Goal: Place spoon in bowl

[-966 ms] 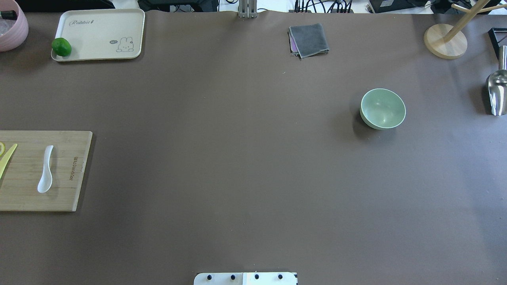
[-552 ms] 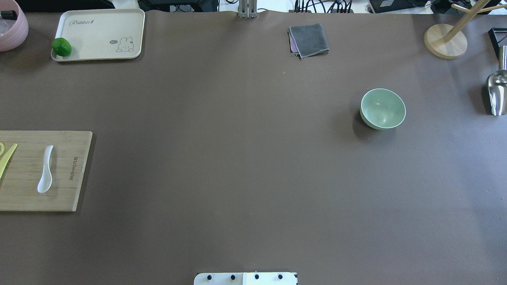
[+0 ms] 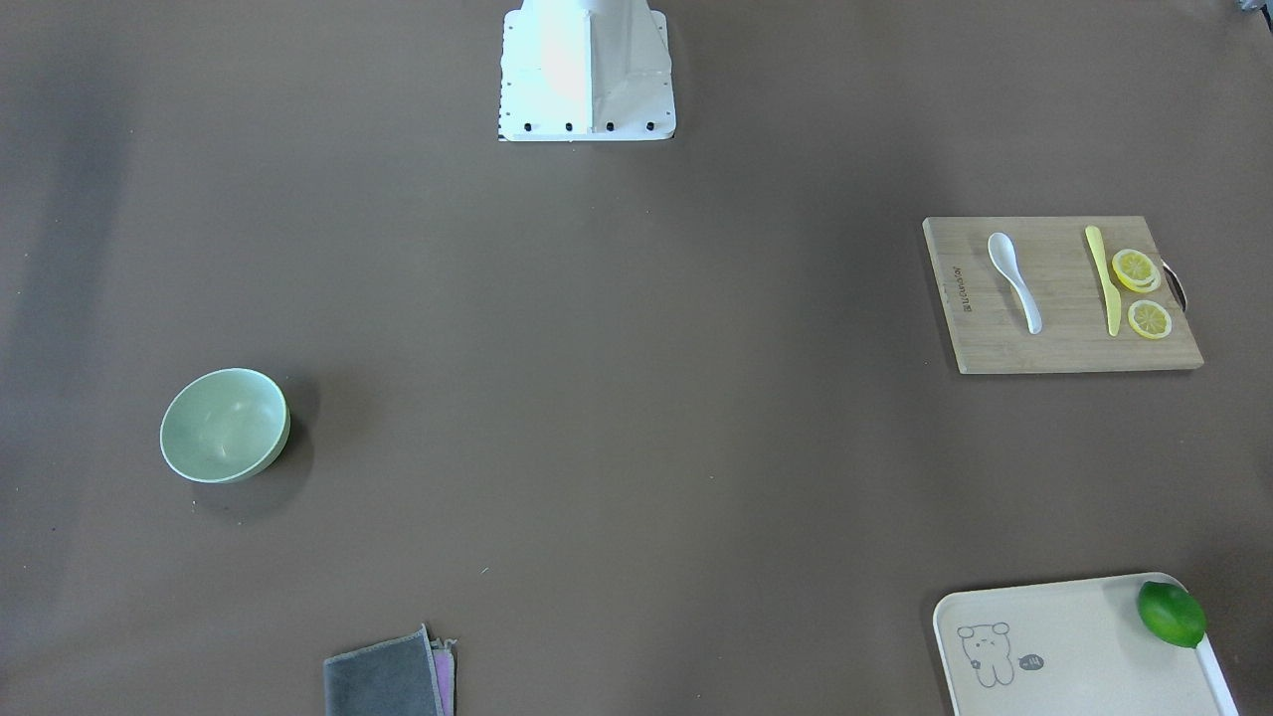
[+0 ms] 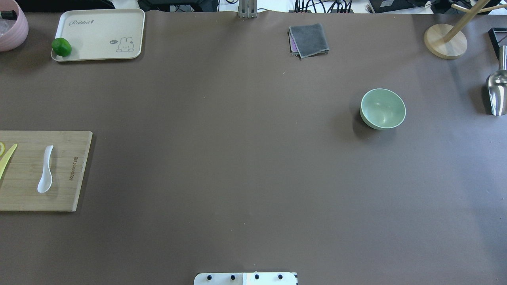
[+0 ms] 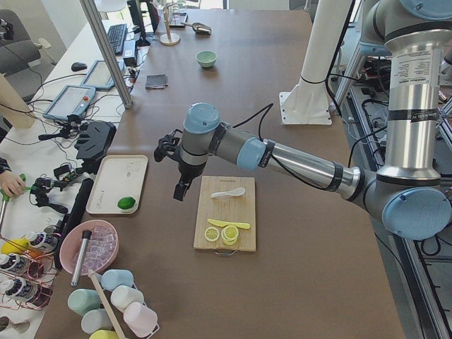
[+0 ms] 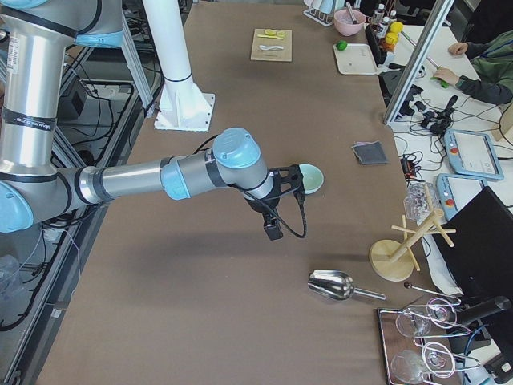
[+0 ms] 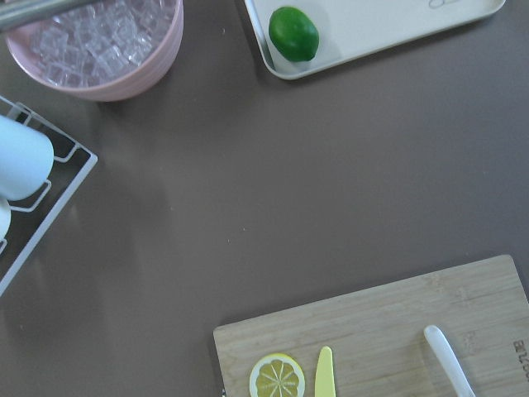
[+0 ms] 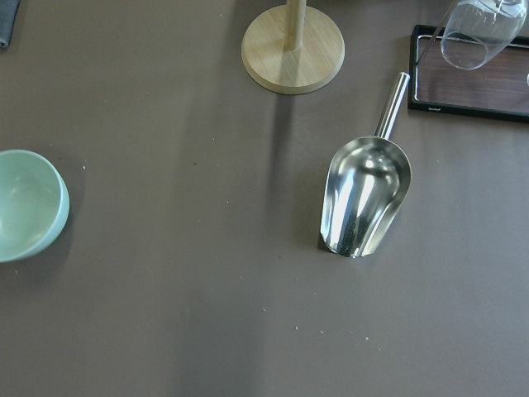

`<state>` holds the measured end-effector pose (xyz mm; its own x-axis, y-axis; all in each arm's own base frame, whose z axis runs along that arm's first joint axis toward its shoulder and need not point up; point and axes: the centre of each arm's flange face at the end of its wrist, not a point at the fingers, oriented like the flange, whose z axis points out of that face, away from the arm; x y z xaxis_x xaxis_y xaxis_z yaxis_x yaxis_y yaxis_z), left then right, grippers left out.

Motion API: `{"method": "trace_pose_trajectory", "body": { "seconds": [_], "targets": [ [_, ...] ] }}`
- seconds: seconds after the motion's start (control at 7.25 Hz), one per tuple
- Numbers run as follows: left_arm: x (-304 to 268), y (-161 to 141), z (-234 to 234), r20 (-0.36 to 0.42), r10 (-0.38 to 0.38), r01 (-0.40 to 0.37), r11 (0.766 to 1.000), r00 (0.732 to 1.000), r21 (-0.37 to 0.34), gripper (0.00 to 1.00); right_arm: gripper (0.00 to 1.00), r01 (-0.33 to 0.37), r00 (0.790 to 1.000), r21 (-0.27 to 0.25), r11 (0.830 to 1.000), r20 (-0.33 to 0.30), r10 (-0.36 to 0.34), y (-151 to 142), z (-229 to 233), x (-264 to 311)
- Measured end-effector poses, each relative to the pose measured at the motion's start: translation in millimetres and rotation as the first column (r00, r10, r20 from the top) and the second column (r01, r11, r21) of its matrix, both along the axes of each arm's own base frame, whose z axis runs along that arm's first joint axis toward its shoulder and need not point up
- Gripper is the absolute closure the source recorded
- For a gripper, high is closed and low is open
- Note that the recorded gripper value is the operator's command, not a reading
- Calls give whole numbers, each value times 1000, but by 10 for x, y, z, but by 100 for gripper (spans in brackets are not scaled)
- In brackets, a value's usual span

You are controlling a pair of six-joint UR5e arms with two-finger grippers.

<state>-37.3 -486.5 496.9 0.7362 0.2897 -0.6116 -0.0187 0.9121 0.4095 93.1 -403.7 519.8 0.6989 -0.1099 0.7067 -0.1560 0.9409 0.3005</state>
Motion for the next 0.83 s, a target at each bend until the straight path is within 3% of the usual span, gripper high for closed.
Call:
{"method": "trace_pose_trajectory", "body": {
  "seconds": [0.28,0.55,0.83],
  "targets": [
    [2,-117,148,-20,-22,23,996,1000,83,2,0,-42,997,-106,993,65,49,-367,-329,-535],
    [41,-178,167,-52,-55,60,993,997,100,2,0,-70,994,-197,978,67,85,-630,-606,-1294],
    [57,-178,159,-61,-59,66,992,996,110,2,2,-132,987,-223,966,56,148,-744,-704,-2124]
  ]
}}
